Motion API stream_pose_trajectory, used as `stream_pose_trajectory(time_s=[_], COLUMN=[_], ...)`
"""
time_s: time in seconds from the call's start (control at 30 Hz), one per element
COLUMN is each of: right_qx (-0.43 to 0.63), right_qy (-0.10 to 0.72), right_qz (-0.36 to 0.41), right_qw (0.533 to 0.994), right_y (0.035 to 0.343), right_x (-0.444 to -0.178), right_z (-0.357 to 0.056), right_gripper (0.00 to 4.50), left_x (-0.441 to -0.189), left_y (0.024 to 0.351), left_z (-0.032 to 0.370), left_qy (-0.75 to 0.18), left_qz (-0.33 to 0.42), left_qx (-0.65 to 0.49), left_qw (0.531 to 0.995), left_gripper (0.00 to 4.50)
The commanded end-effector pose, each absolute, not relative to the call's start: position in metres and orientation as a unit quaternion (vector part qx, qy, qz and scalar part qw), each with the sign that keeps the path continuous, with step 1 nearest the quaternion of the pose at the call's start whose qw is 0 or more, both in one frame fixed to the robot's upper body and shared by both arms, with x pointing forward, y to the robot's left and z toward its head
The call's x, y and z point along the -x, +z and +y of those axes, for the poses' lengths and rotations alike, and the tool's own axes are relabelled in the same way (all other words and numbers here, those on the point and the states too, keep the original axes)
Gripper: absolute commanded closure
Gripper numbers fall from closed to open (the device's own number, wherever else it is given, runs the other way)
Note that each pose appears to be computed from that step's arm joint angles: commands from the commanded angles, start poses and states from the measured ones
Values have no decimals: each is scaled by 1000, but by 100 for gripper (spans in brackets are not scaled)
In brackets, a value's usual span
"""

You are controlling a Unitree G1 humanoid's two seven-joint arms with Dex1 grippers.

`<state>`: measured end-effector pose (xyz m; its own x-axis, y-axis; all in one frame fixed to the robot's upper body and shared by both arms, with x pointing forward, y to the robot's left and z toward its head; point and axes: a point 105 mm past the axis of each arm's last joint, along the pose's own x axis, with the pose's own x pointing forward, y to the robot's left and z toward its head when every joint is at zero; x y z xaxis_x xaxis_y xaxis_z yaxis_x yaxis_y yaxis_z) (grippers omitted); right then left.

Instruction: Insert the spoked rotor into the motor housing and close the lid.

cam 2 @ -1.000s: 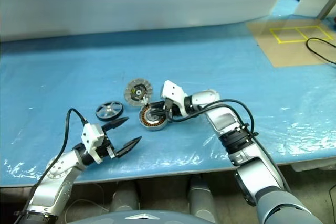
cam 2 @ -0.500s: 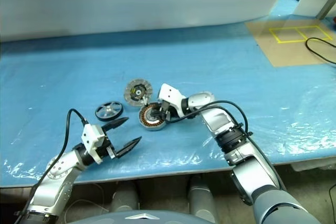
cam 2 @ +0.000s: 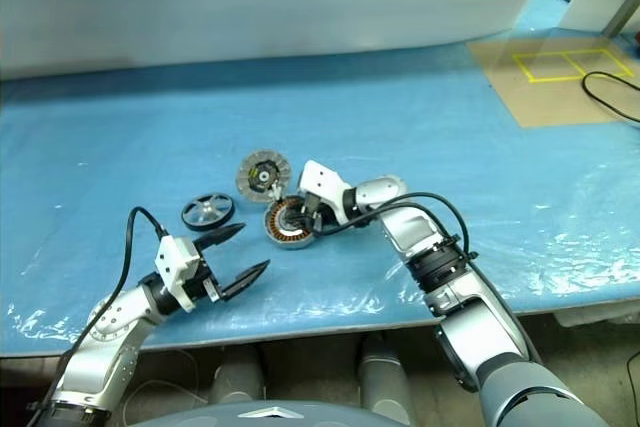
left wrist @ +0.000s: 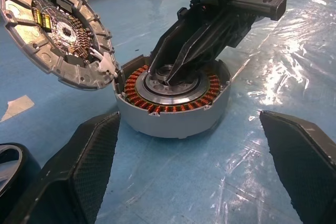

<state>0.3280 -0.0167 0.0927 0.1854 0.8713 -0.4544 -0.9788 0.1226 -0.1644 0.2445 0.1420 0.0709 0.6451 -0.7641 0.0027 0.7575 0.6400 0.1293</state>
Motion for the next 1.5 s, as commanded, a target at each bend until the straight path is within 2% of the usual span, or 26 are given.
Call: stream_pose_trajectory(time_s=[0.03,1.5], right_qx=[220,203], right_qy=[630,625], right_qz=[110,111], right_qw=[737,746], right_y=[99,95], right_x=[-326,-327], right_z=[-16,-12], right_gripper=[392,392], left_x=[-245,-244], left_y=[79,78], left_z=[139,136], left_qy=[-427,-429], left_qz=[-43,-41], left_qx=[-66,-63], left_qw=[901,900], left_gripper=[0,0])
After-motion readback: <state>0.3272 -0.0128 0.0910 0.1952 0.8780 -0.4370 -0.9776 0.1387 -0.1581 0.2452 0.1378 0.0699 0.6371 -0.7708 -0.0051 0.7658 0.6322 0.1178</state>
